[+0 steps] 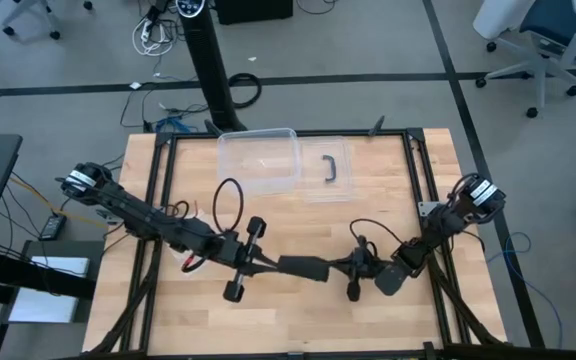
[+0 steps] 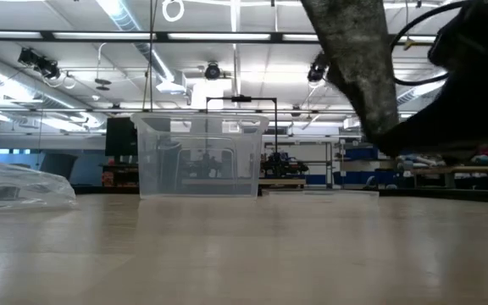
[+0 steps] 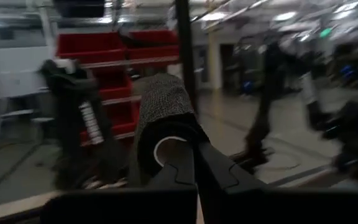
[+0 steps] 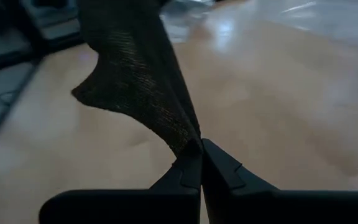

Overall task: Roll bandage
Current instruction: Roll the black bandage

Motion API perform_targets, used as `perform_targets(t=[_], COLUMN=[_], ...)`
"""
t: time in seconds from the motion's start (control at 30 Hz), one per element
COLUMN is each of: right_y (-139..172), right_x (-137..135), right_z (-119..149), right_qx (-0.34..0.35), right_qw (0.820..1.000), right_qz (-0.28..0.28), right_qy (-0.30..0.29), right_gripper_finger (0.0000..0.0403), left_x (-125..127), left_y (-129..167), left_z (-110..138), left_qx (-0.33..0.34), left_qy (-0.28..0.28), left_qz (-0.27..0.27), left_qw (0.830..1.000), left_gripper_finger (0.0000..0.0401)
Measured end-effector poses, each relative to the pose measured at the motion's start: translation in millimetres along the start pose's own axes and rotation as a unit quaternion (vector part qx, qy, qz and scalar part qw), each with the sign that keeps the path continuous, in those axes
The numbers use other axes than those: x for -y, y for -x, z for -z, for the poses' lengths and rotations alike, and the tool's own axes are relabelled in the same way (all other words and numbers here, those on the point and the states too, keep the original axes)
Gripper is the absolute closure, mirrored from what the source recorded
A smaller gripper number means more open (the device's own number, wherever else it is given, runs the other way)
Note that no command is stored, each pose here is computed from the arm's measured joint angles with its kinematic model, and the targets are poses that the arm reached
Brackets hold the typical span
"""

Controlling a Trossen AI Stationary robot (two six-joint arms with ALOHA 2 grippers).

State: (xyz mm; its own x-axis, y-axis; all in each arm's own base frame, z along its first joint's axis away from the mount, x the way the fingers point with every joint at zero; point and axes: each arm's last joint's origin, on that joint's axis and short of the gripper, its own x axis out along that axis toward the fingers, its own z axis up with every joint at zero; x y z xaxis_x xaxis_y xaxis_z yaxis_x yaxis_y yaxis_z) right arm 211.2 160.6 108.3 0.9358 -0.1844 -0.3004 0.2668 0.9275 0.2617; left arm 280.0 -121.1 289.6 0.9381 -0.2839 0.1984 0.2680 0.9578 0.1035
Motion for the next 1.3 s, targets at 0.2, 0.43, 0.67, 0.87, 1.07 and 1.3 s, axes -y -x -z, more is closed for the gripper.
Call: perform_targets(t=[0.2,0.43,0.67,0.87,1.07,1.3], right_y=[9,10,11,27,50,62], right_x=[-35,-74,-97,-106,-114,-120], right_z=[-11,-36,-63,-99,-136,-166], right_qx=[0.023,0.058,0.102,0.153,0.196,0.214], right_qw=[0.998,0.992,0.980,0.967,0.948,0.930], right_qz=[-0.061,-0.101,-0.104,-0.079,-0.040,0.019], right_qy=[0.009,0.056,0.135,0.191,0.249,0.299], right_gripper_finger=[0.0403,0.0403,0.0403,0.0403,0.0403,0.0403], left_x=[-17,-35,-48,-50,-49,-46], left_y=[1,4,8,10,8,1], left_z=[16,31,42,45,58,83], left_qx=[-0.091,-0.163,-0.217,-0.234,-0.259,-0.281], left_qy=[-0.044,-0.063,-0.070,-0.072,-0.064,-0.049], left_qz=[-0.113,-0.166,-0.185,-0.185,-0.184,-0.181], left_qw=[0.988,0.970,0.956,0.952,0.946,0.941], left_gripper_finger=[0.0401,0.0401,0.0401,0.0401,0.0401,0.0401])
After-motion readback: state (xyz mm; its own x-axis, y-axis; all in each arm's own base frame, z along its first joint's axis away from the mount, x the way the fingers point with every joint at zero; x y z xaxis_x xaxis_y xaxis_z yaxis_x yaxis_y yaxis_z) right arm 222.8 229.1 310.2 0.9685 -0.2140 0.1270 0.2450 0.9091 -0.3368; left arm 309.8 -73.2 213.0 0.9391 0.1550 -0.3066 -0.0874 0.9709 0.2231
